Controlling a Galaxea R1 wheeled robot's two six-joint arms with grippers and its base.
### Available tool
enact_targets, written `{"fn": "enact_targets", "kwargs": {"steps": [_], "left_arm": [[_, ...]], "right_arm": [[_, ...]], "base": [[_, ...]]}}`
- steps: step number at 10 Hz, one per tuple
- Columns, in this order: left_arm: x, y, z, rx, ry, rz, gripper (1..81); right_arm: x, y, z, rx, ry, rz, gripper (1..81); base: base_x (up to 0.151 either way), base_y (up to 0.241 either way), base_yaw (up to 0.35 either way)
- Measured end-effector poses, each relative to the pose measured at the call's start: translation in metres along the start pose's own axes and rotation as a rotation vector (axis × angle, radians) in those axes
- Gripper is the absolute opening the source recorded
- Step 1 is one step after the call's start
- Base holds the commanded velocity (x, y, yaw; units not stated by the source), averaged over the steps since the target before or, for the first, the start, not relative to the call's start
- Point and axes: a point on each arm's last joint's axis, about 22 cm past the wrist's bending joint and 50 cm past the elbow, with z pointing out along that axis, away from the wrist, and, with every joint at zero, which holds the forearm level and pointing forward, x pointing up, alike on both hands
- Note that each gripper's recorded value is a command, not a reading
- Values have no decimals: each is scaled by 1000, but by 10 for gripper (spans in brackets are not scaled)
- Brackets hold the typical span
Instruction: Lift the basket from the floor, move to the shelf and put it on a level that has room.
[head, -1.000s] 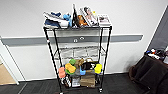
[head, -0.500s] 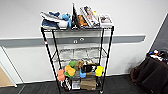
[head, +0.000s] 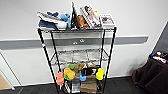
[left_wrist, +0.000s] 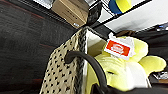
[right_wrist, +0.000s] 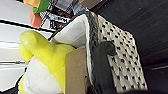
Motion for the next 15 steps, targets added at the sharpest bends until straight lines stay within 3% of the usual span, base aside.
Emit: {"fn": "enact_targets", "kwargs": {"steps": [15], "left_arm": [[0, 0, 0, 0, 2, 0, 10]], "right_arm": [[1, -1, 1, 4, 4, 0, 10]], "base": [[122, 0, 0]]}}
